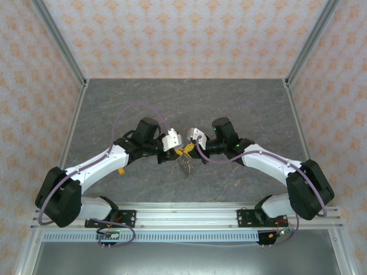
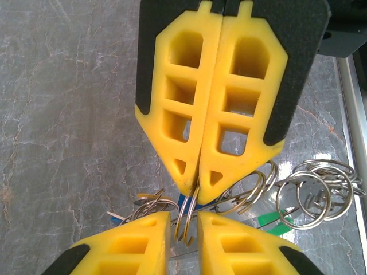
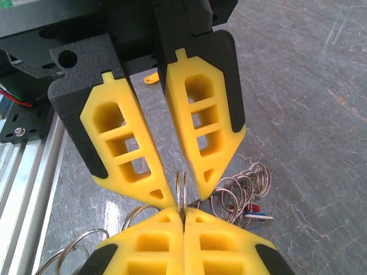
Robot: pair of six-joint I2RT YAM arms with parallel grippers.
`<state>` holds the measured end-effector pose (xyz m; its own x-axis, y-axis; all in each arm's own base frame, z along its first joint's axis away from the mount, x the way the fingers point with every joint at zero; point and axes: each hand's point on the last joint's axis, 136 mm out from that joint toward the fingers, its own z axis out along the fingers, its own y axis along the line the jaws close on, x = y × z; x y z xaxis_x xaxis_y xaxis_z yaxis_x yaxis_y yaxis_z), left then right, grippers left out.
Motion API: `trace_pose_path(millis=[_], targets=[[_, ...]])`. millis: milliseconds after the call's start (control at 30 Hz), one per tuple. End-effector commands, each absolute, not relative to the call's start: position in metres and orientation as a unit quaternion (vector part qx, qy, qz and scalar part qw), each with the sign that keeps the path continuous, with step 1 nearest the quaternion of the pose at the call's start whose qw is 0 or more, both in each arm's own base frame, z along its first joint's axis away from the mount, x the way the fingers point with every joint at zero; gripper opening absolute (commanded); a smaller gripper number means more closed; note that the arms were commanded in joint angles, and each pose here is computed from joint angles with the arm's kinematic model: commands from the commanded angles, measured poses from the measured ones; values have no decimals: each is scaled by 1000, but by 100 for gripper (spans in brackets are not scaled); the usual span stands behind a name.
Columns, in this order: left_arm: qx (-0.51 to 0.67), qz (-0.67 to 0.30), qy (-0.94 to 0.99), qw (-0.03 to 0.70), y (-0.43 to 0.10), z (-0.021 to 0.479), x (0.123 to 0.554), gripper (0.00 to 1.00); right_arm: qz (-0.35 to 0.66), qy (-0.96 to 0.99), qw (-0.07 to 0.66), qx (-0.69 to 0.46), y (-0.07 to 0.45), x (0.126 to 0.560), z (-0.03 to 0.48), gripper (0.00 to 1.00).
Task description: Put the keys on the keyring
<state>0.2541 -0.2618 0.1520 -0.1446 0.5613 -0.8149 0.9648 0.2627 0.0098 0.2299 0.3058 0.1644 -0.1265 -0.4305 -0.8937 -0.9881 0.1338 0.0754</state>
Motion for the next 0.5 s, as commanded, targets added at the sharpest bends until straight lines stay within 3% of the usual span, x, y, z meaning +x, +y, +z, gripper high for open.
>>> trace_pose_path(millis=[0,133,467], targets=[[543,-273,693,388,-266,166,256,19,373,627,397,-557,309,228,178,0],[543,-271,693,389,-266,168,257,15,371,626,396,-560,309,228,178,0],[545,-257,696,389,-261,167,257,21,366,626,395,-564,308,227,177,0]])
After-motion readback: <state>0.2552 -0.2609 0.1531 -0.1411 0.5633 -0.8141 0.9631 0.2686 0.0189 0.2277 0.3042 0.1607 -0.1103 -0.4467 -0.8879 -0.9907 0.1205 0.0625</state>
